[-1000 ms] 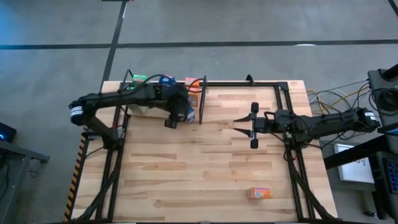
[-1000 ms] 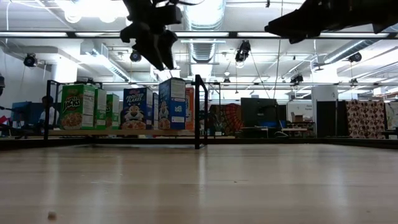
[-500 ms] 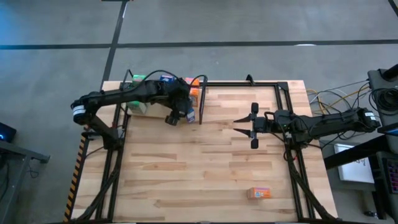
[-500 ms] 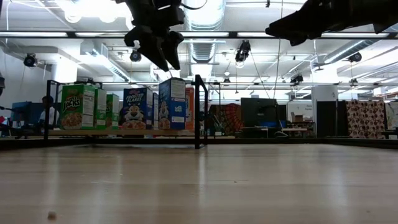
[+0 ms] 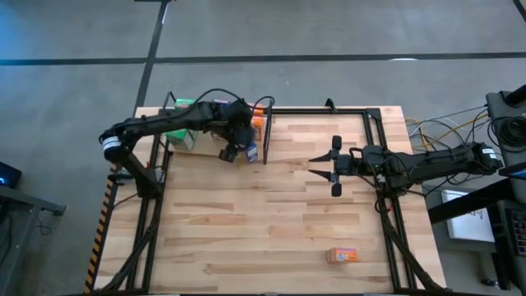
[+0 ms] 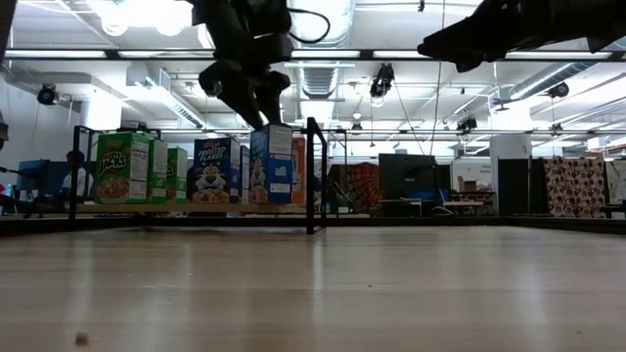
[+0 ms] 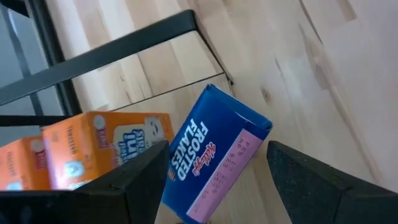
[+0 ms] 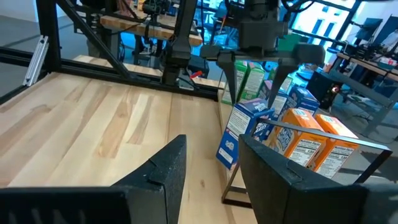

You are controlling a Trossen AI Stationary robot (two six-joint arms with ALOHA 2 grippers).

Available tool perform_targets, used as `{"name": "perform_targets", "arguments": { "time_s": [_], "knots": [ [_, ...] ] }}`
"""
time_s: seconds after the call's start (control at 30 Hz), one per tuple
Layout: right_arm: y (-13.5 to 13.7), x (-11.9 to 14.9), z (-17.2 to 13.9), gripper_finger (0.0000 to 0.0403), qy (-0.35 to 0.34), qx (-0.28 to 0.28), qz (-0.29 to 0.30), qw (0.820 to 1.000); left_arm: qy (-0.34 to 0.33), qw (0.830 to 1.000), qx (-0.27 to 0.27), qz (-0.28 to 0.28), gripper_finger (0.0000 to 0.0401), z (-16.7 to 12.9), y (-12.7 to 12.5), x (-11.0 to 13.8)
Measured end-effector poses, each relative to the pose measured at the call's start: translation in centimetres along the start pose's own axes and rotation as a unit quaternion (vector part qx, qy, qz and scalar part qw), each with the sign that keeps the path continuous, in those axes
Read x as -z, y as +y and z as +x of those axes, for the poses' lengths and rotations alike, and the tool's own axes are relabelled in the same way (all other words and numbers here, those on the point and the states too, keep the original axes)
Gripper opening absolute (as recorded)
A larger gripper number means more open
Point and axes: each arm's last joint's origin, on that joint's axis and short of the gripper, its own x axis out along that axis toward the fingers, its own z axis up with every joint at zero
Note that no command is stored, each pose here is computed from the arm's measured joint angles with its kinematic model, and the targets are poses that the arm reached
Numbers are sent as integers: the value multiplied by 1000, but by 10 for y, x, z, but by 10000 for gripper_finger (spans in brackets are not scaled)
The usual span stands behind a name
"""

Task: Stack cereal on shelf
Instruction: Put the blue cereal box on the shelf aligned with the blue cereal boxes

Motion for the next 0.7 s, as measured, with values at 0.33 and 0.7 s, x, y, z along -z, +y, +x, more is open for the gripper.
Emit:
{"name": "perform_targets", "arguments": {
  "time_s": [0.33,0.7],
  "knots": [
    [0,0,0,134,1,0,0,1000,4,1000,3,8,254,4,1,0],
    [0,0,0,134,1,0,3,1000,-4,1000,-6,-1,254,2,2,-1]
  ]
}}
